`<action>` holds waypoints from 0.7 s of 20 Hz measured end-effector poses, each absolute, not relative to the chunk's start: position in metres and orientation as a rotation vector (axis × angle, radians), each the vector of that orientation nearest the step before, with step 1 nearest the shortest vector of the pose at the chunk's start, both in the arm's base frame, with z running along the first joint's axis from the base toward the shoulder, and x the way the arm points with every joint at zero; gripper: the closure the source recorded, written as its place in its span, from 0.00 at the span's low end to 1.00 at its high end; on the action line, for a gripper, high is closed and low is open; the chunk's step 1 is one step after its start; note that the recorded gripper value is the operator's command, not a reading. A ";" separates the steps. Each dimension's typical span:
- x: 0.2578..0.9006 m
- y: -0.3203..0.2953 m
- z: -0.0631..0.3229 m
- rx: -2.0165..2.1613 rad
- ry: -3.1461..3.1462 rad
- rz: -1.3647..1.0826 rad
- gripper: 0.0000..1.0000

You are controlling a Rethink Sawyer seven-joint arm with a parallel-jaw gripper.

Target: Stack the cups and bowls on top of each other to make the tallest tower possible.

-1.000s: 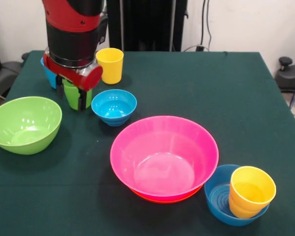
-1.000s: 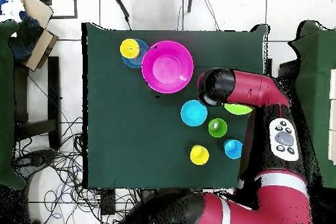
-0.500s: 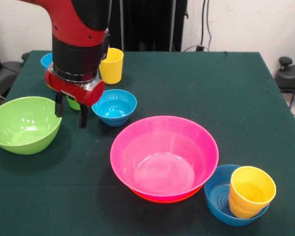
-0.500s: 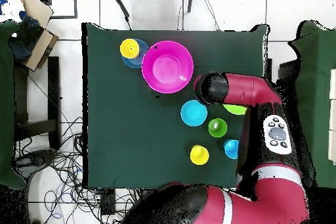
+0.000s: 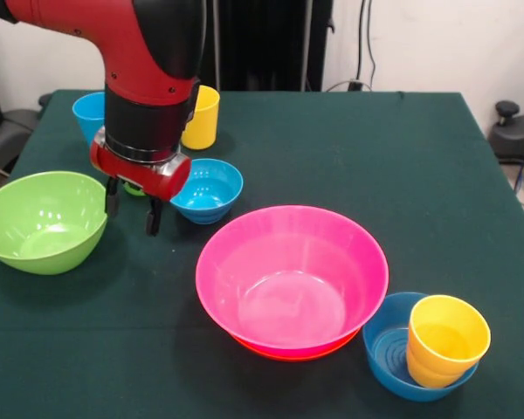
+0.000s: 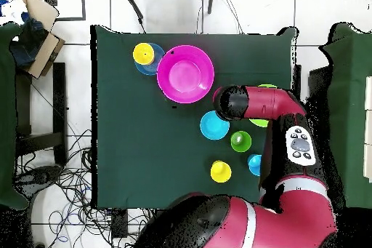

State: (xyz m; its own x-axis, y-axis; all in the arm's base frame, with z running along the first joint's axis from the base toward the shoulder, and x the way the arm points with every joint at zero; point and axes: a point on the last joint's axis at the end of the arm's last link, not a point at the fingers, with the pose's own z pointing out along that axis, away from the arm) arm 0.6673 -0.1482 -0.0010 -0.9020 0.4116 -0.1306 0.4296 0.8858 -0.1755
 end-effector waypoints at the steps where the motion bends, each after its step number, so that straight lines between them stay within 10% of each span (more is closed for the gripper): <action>1: 0.666 -0.149 -0.001 0.644 2.965 -0.324 0.00; 14: 0.662 -0.159 0.013 0.584 2.950 -0.414 0.00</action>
State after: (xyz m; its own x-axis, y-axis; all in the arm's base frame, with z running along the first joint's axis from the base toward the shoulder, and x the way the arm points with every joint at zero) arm 0.6623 -0.1592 0.0131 -0.9205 0.3587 -0.1549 0.3875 0.8891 -0.2437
